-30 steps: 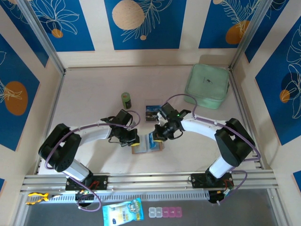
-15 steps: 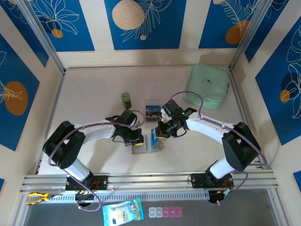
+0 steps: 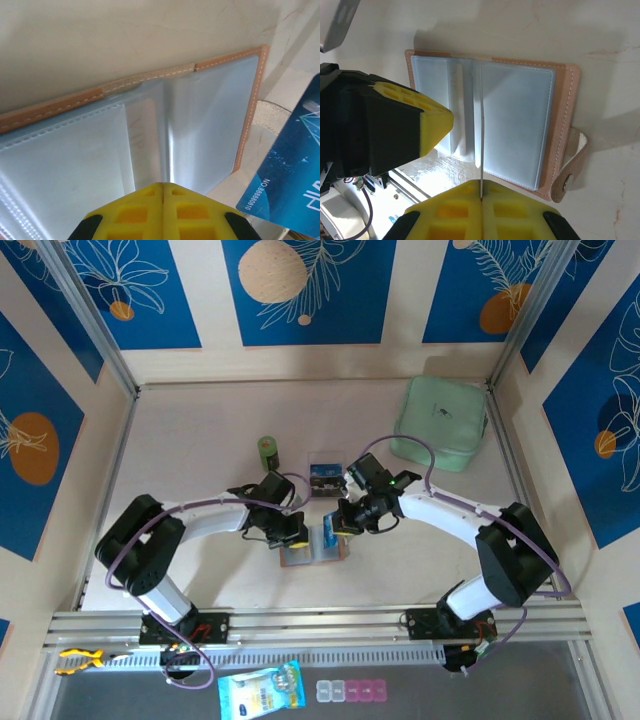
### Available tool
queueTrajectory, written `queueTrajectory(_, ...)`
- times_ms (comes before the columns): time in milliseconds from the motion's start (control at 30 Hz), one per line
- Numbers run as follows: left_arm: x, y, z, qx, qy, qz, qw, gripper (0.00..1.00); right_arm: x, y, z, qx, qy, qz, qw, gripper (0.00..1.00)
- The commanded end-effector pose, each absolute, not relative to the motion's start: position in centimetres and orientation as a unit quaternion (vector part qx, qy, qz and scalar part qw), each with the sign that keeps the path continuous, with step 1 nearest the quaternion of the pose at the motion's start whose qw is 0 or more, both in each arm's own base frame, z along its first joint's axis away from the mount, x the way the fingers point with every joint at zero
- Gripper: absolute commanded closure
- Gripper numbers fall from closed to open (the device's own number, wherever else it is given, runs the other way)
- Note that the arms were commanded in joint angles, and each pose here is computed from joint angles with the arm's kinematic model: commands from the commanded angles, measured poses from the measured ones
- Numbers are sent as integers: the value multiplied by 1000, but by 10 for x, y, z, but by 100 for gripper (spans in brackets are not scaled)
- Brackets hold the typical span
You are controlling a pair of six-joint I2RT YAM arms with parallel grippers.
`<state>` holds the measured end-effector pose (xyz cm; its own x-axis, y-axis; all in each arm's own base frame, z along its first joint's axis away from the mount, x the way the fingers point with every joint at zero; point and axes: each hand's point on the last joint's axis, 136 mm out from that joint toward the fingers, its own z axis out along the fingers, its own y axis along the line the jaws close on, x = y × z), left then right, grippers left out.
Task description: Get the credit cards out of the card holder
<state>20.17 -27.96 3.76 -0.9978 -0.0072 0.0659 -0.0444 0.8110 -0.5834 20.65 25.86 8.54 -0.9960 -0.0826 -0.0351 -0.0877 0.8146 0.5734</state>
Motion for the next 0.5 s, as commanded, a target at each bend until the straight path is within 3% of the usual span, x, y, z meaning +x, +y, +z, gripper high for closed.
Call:
queueTrajectory(0,203,-271,48,6,-959,282,12,94,205,253,89,-44,952,303,8,92)
queueTrajectory(200,202,-261,51,14,-962,273,1,93,221,252,107,-124,944,303,38,91)
queueTrajectory(467,207,-248,58,31,-959,282,-24,93,246,243,122,-388,885,219,137,97)
